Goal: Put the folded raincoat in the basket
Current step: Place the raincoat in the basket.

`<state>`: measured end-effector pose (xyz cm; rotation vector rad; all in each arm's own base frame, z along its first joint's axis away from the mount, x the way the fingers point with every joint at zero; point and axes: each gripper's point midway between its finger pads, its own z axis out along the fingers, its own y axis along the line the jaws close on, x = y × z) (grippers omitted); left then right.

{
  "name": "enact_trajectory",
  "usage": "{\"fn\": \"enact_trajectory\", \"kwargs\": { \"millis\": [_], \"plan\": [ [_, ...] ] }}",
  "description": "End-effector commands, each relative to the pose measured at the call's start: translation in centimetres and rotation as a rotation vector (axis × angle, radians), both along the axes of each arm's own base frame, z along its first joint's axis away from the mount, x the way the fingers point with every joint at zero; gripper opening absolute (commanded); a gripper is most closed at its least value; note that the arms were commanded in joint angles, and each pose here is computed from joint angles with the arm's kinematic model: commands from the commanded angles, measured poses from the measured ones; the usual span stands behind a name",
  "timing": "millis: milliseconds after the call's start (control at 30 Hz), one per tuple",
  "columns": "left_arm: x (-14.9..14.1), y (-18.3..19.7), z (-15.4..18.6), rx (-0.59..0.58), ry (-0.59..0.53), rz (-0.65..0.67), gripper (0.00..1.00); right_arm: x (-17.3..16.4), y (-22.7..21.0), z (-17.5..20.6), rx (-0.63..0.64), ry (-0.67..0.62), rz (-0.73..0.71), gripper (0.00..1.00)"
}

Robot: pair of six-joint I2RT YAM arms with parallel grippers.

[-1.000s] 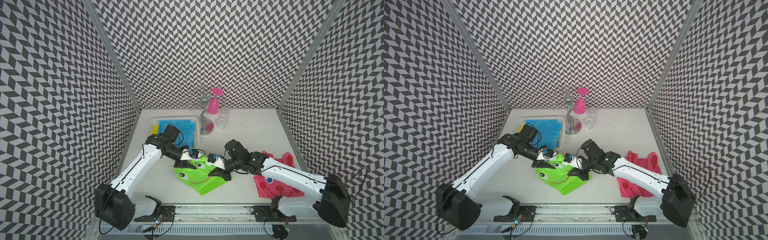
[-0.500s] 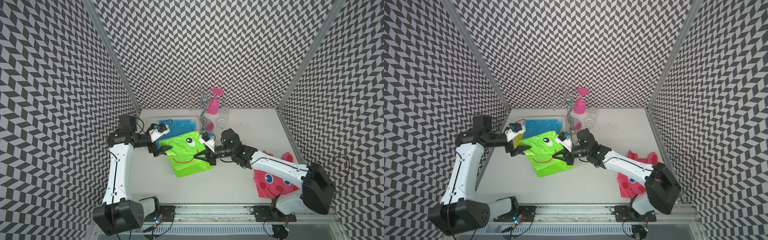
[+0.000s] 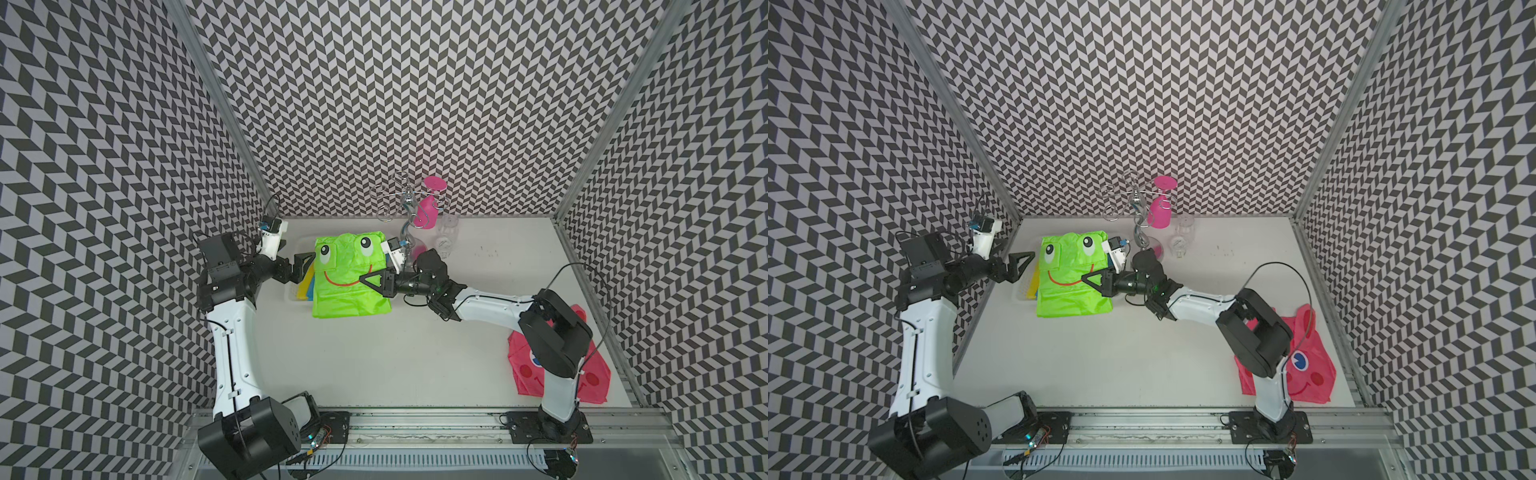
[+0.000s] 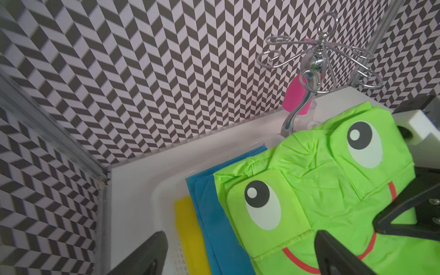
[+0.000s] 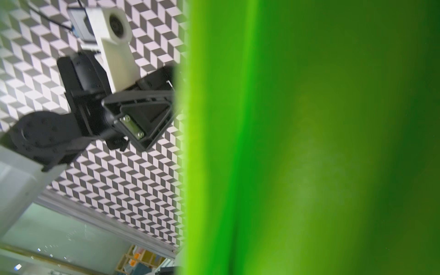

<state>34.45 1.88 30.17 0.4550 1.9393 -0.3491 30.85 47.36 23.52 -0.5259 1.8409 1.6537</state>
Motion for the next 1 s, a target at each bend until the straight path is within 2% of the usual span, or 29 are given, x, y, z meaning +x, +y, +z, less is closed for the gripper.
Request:
{"fn": "enact_trajectory", "kwargs": {
  "millis": [0,367,967],
  "plan": [
    [0.9,0.3,-0.8,-0.034,-0.026,0.016,1.00,1.2,0.4,2.7,0.153,0.038,-0.051,0.00],
    [1.9,0.5,-6.3,0.094,0.018,0.043,1.00,2.9,1.7,-1.9,0.236,0.267,-0.030,0.00],
    [3.4,-2.0,-9.7,0.214,0.022,0.018,0.99,8.5,2.3,-3.9,0.196,0.298,-0.033,0.00]
  ]
}}
